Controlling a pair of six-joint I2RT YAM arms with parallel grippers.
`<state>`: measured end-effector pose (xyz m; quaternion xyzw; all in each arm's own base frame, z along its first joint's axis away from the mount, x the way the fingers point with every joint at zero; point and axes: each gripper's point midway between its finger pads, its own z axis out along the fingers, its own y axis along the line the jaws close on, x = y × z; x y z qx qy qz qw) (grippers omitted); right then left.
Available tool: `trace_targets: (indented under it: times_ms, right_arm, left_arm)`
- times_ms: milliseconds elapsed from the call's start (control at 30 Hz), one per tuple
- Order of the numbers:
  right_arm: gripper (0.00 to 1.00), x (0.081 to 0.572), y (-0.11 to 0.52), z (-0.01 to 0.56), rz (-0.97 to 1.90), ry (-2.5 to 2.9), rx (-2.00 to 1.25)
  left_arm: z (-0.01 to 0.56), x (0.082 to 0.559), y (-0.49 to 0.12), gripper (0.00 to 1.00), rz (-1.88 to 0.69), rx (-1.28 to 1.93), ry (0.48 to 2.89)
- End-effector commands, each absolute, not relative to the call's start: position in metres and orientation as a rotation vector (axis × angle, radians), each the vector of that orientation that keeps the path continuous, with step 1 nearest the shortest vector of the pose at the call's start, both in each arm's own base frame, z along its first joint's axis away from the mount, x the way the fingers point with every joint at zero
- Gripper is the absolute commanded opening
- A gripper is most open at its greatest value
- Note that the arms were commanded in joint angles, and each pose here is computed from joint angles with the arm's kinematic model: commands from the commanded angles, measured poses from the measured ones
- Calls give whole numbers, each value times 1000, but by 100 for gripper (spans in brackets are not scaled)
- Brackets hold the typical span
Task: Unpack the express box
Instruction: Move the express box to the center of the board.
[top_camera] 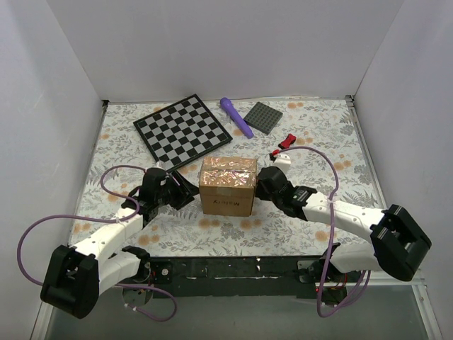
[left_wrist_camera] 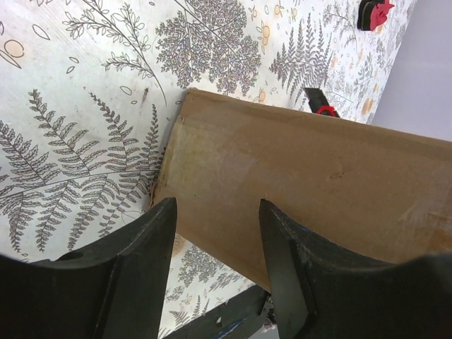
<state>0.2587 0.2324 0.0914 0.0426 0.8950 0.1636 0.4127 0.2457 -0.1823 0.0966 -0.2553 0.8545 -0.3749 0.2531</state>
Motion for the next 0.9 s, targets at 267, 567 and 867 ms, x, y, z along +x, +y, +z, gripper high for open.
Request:
trace_targets:
  times_ms: [267, 567, 867]
  right_arm:
    - [1, 243, 264, 117, 550, 2223, 70]
    - [1, 236, 281, 121, 562, 2228, 45]
    - [1, 261, 197, 194, 337, 2005, 188]
  left_arm:
    - [120, 264, -181, 53, -968, -631, 2270]
    - [124, 271, -171, 55, -886, -662, 2261]
    - [169, 297, -116, 67, -640, -798, 2087]
